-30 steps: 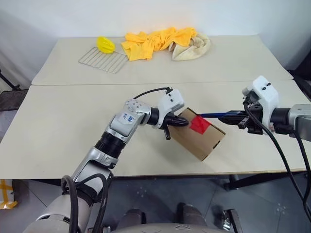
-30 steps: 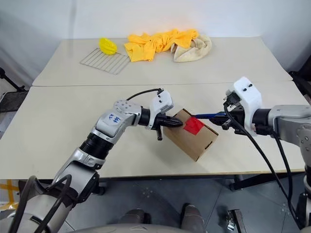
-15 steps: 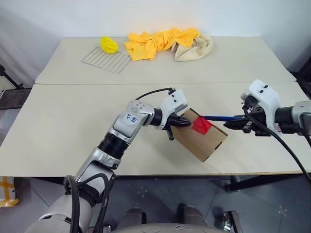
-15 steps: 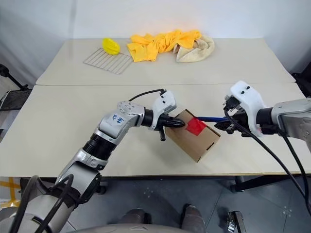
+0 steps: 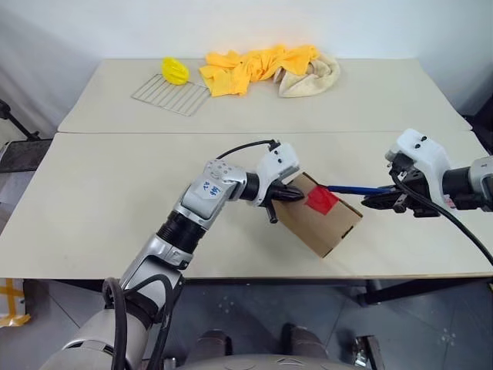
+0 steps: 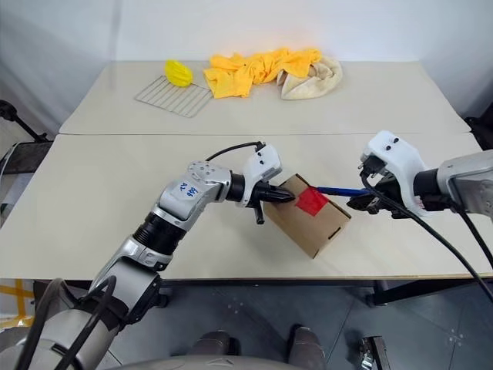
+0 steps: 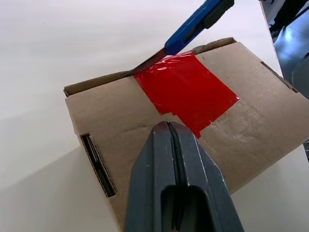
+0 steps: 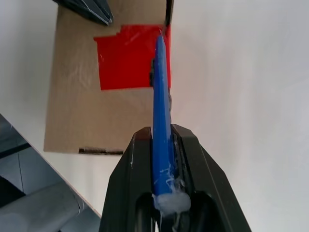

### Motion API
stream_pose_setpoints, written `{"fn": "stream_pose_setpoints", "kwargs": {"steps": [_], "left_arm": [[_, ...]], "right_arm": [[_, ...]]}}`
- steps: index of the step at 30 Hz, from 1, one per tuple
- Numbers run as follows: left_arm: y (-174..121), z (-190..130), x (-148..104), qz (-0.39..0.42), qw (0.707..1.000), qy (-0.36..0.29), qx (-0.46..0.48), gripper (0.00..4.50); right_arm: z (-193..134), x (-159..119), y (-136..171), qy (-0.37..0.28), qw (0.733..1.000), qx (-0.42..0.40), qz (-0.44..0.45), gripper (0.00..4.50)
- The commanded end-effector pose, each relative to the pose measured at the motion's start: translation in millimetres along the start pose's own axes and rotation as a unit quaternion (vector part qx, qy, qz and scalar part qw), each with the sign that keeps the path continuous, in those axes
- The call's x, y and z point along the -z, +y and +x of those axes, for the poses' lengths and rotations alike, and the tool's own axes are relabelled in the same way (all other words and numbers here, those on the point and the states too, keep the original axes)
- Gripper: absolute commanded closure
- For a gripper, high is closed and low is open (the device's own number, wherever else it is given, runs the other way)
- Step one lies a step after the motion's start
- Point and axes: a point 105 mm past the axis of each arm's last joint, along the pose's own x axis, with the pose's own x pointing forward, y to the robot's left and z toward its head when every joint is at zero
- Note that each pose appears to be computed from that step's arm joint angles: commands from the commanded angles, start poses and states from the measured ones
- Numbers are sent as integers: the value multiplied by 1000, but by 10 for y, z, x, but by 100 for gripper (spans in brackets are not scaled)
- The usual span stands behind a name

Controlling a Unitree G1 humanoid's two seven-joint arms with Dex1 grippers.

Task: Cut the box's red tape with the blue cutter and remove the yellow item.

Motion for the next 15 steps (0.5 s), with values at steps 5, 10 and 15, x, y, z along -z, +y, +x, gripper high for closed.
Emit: {"fn": "stream_pose_setpoints", "kwargs": {"steps": [5,10,15], "left_arm": [[4,47,202,-15,999,31,-7,450],[7,56,199,-14,999,31,-8,450],[29,57,196,-15,999,30,-13,450]], "right_arm": [[185,-210,2,-19,1000,-16,-18,434],[227,-182,26,-1,999,-32,-23,434],[150,-72,53,39,998,-46,-36,434]]}}
